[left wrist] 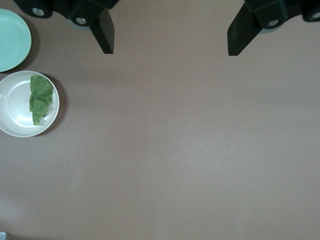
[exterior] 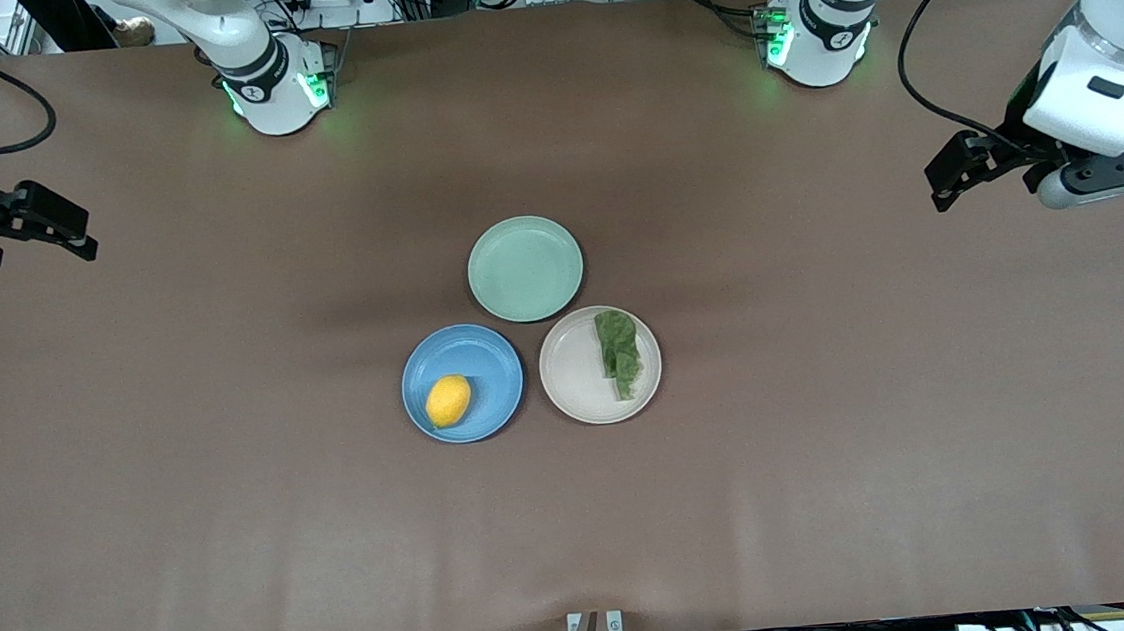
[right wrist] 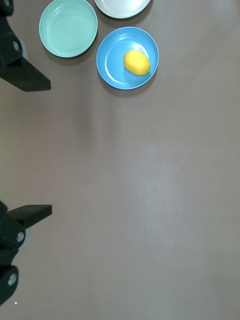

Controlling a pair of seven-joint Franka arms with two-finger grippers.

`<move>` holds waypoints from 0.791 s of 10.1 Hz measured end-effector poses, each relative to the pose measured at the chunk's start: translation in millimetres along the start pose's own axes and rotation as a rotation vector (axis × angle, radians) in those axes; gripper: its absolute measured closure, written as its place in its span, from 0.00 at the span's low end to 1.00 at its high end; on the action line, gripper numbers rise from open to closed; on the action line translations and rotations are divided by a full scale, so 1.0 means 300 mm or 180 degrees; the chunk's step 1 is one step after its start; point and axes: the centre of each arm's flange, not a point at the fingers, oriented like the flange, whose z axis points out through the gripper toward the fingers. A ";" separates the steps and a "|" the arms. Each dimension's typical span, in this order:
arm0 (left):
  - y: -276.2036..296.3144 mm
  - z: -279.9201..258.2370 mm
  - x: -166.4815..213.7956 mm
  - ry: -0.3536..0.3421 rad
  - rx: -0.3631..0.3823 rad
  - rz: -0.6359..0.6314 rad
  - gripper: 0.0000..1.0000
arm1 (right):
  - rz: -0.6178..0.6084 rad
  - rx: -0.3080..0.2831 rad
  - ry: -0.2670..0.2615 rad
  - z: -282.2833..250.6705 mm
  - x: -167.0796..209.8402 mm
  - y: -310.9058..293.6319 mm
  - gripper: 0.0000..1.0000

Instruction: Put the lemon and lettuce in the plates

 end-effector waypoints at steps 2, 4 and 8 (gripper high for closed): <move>0.005 0.003 -0.002 -0.0008 0.0001 0.0268 0.00 | -0.0030 -0.0006 -0.0029 -0.003 -0.008 -0.016 0.00; -0.021 0.008 0.005 -0.0018 0.0006 0.0376 0.00 | -0.0021 -0.0012 -0.0106 0.004 -0.017 -0.010 0.00; -0.075 0.013 0.019 -0.0057 -0.0138 0.0364 0.00 | -0.0023 -0.0012 -0.0113 0.004 -0.018 -0.011 0.00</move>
